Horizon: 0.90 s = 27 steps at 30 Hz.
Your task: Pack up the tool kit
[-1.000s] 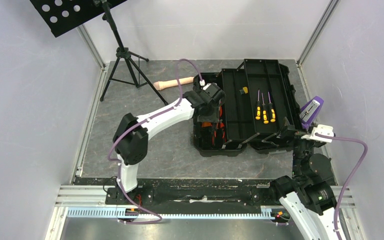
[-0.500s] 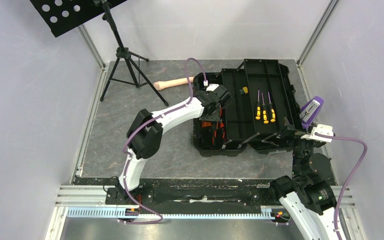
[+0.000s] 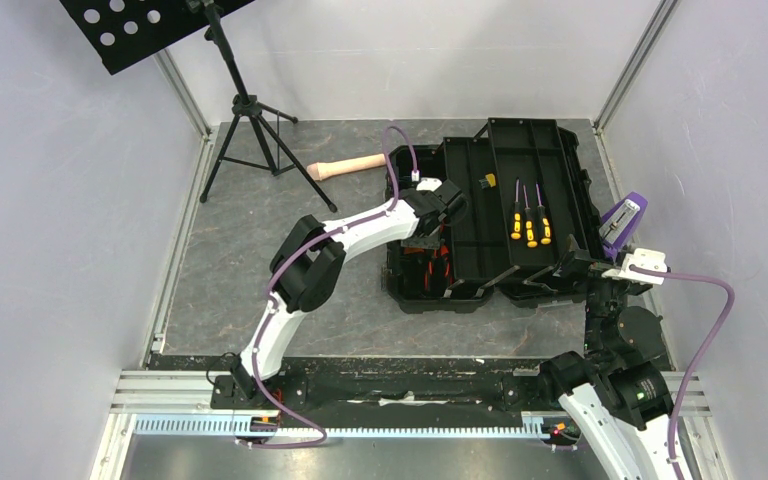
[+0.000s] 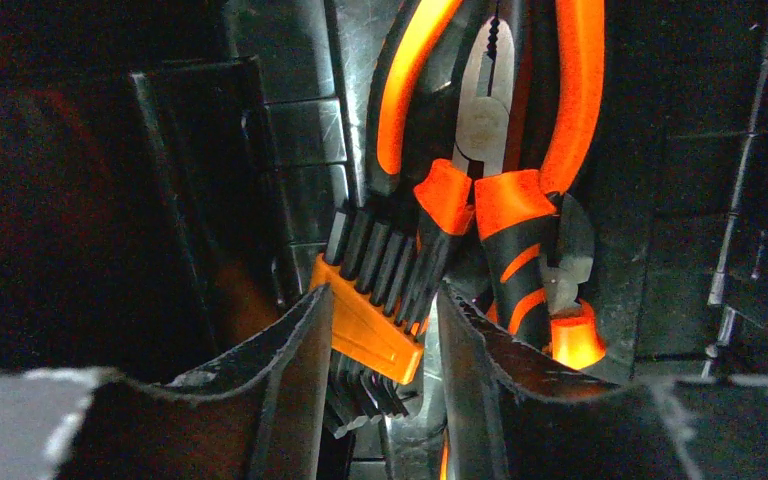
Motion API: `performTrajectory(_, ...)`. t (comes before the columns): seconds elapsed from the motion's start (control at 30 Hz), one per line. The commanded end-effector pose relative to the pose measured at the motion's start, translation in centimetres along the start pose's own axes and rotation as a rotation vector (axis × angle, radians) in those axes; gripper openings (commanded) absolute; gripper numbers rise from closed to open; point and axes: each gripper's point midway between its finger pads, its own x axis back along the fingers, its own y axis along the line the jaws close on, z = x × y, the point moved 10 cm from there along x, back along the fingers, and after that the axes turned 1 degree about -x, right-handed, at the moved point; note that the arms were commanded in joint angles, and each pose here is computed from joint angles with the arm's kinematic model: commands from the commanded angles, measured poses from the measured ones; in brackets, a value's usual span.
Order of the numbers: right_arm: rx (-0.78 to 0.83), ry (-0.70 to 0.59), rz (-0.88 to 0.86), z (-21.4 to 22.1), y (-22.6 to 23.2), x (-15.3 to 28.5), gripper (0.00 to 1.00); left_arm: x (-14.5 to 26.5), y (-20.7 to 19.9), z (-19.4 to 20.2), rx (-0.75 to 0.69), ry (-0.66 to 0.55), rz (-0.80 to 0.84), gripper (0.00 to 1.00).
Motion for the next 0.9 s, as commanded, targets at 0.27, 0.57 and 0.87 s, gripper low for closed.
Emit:
performTrajectory(0.27,-0.015,-0.027,0.013,-0.9,-0.2,0.1,0.98,1.6,0.2,-1.4,0.038,-0.067,-0.014,0.2)
performTrajectory(0.57,-0.016,-0.027,0.009,-0.8,-0.2,0.1,0.98,6.0,0.8,-3.7,0.066,-0.13,0.077,0.04)
performTrajectory(0.87,-0.017,-0.028,0.011,-0.8,-0.2,0.2,0.98,5.1,1.9,-3.5,0.076,-0.093,0.057,0.02)
